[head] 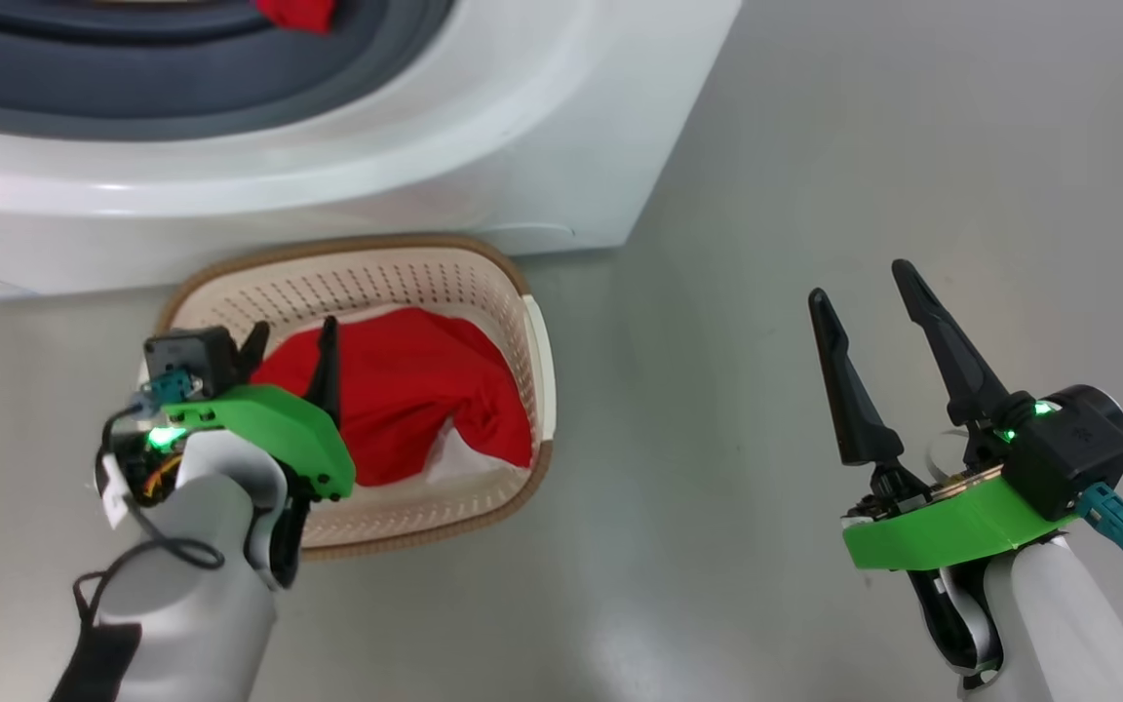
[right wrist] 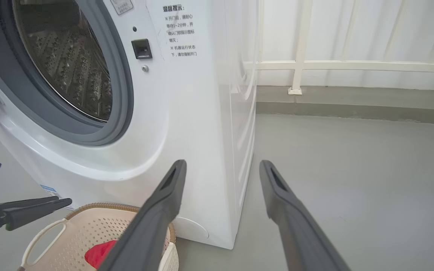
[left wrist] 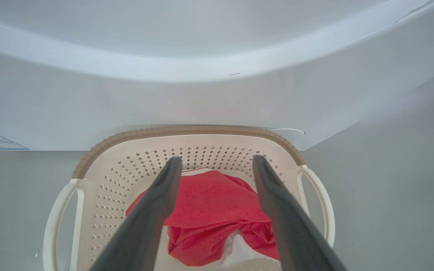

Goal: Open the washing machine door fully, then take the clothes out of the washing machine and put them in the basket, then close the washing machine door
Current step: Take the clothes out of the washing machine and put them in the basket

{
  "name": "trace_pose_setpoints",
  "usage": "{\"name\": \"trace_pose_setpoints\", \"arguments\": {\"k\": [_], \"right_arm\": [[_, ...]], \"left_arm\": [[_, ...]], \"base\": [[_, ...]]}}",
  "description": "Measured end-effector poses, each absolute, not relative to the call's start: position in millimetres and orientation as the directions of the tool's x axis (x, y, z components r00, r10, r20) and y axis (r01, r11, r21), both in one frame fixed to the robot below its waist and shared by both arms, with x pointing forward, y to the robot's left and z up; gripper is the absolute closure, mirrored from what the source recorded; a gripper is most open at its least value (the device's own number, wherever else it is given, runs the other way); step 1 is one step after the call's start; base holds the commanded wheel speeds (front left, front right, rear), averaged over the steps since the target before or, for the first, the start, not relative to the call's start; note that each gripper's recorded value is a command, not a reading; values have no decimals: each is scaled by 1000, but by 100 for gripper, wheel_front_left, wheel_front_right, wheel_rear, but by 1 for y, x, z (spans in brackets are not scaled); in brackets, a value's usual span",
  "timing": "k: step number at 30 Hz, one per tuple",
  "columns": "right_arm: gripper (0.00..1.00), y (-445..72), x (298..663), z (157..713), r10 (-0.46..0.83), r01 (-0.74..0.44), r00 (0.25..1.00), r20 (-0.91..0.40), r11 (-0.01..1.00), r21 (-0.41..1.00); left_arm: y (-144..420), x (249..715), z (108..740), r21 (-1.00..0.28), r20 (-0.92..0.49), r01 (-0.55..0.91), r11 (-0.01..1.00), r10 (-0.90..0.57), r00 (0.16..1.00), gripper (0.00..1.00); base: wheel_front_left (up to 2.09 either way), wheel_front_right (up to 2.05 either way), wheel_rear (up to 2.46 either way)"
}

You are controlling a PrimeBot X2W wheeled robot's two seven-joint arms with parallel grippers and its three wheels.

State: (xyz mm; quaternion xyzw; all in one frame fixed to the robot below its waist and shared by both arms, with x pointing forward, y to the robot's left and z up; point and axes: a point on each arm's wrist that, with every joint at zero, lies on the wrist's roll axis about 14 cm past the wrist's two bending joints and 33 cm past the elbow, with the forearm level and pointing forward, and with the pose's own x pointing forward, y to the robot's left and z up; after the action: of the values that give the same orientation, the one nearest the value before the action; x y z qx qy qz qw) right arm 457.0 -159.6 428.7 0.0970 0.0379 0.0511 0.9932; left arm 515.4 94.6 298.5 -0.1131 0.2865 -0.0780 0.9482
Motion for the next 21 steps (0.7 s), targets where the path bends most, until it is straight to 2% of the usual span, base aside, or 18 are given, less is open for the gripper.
{"name": "trace_pose_setpoints", "arguments": {"k": [9, 21], "right_arm": [[0, -172, 441, 441, 75, -65, 995, -61, 986, 153], [0, -191, 414, 479, 18, -20, 1000, 19, 993, 120]], "left_arm": [[109, 508, 375, -297, -303, 106, 949, -199, 932, 0], [134, 458, 458, -263, -64, 160, 952, -183, 981, 0]], "base": [[0, 0, 0], [0, 0, 0]]}}
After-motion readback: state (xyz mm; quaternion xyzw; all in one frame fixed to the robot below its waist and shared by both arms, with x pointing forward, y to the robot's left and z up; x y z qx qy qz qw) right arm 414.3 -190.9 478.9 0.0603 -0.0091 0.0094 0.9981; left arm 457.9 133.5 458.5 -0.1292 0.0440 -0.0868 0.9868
